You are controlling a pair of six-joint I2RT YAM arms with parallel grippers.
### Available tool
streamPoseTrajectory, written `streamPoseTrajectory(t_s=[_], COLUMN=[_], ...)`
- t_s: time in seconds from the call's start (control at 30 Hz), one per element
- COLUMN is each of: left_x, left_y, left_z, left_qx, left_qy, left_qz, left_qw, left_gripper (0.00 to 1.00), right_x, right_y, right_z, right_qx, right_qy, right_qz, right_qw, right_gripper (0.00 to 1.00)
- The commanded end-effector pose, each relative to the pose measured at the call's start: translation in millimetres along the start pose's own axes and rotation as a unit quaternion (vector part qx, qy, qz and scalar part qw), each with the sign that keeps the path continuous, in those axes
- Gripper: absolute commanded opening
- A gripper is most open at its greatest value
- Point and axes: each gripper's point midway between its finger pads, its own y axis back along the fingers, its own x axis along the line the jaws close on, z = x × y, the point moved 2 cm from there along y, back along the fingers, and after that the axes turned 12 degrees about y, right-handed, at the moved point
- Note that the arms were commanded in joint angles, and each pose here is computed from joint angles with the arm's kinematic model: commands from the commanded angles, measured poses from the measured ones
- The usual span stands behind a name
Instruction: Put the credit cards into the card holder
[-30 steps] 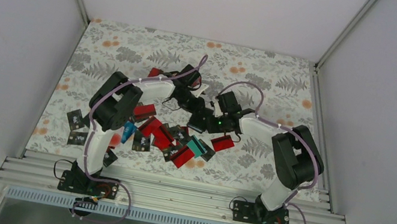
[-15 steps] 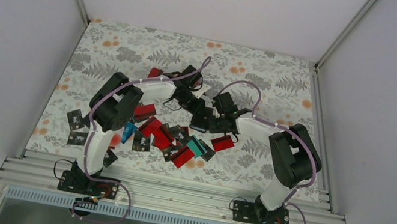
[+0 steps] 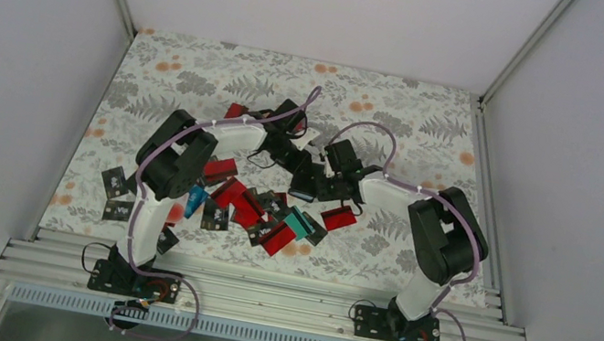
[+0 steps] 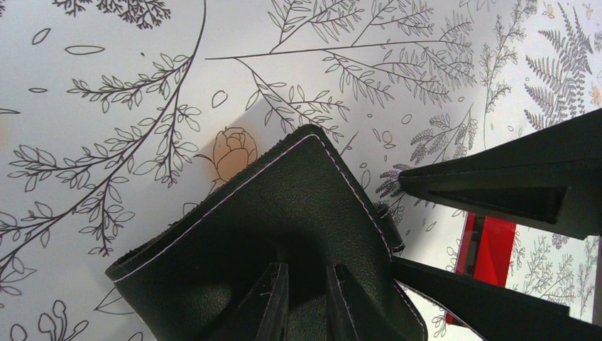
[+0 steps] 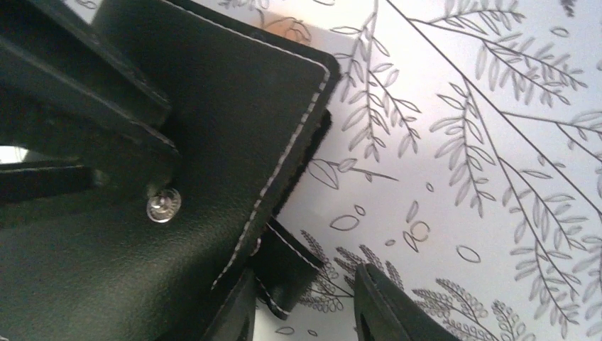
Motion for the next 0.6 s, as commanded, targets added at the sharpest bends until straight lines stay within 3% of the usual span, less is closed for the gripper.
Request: streamPoseTrajectory(t_s=[0.0, 0.2, 0.4, 0.57], left_x=[45.0, 45.3, 50.7, 54.9], left_y=[-33.6, -36.3, -37.6, -37.1], left_z=[-59.6, -64.4, -68.9, -70.0], left_qx=[0.096, 0.102, 0.103, 0.09], left_qy=[0.036, 0.037, 0.048, 0.067], left_qz=[0.055, 0.053, 0.072, 0.104], left_qw=[0.993, 0.993, 0.991, 0.988], left_gripper=[0.17, 0.17, 0.17, 0.17], right_x=[7.4, 3.6, -22.4, -24.9], right_y=[-12.0, -19.6, 3.6, 9.9], right_z=[25.4, 20.5, 20.0, 6.5], right_qx=[-0.056, -0.043, -0.051, -0.044], right_qy=[0.013, 0.005, -0.081, -0.199], right_qz=[0.02, 0.006, -0.06, -0.028], right_qw=[0.998, 0.999, 0.994, 0.979], right_gripper=[0.29, 0.04, 0.04, 0.04])
